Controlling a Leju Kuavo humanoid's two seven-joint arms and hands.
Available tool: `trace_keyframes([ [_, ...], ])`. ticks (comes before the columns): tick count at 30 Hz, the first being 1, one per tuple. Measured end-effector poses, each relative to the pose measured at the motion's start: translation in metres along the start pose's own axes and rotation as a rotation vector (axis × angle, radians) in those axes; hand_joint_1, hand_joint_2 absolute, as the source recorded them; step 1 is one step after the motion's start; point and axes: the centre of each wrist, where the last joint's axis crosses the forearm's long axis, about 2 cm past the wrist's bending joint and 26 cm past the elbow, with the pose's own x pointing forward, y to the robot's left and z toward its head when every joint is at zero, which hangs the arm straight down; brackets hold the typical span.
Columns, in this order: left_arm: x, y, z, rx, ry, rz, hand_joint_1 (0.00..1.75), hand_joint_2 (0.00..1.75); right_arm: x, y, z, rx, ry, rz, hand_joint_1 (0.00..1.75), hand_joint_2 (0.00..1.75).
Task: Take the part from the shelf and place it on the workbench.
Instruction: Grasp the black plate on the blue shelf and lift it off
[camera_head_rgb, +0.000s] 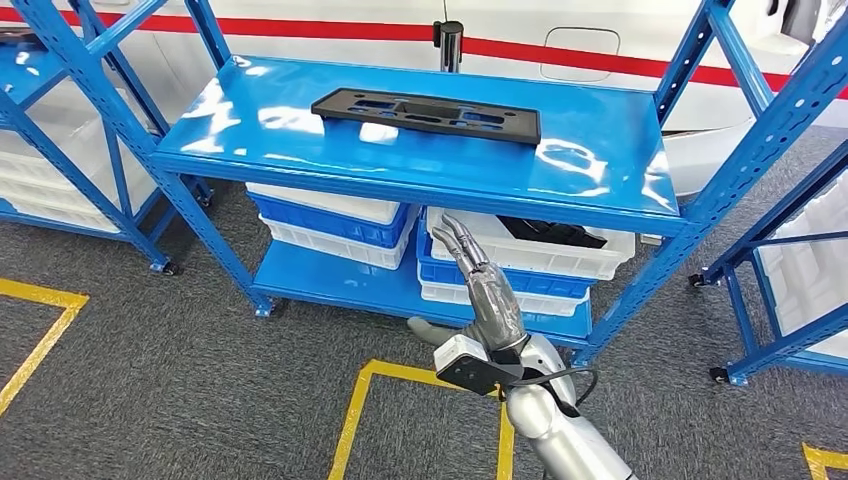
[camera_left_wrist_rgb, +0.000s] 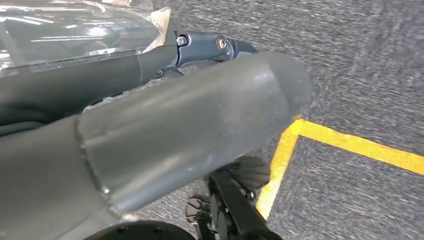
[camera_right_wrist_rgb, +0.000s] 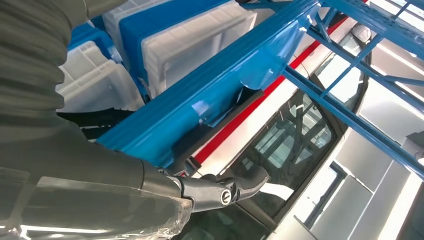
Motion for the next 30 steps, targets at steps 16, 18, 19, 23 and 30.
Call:
trace_keyframes([
  [16, 0.0030, -0.0009, -0.0013, 0.007, -0.002, -0.002, 0.00, 0.00, -0.0034, -0.0003, -0.0004, -0.006, 0.003, 0.035, 0.00, 1.75],
  [18, 0.0033, -0.0011, -0.0014, 0.008, 0.000, -0.002, 0.00, 0.00, -0.0034, -0.0004, -0.0009, -0.015, 0.004, 0.055, 0.00, 1.75],
  [19, 0.0032, -0.0011, -0.0014, 0.008, 0.002, -0.002, 0.00, 0.00, -0.0034, -0.0005, -0.0011, -0.020, 0.005, 0.066, 0.00, 1.75],
  [23, 0.0034, 0.0000, -0.0017, 0.011, 0.003, -0.005, 0.00, 0.00, -0.0009, -0.0018, -0.0048, -0.066, 0.000, 0.201, 0.00, 1.75],
  [30, 0.0021, -0.0002, -0.0010, 0.002, 0.010, -0.025, 0.00, 0.00, 0.0029, -0.0056, -0.0050, -0.158, -0.014, 0.656, 0.00, 1.75],
])
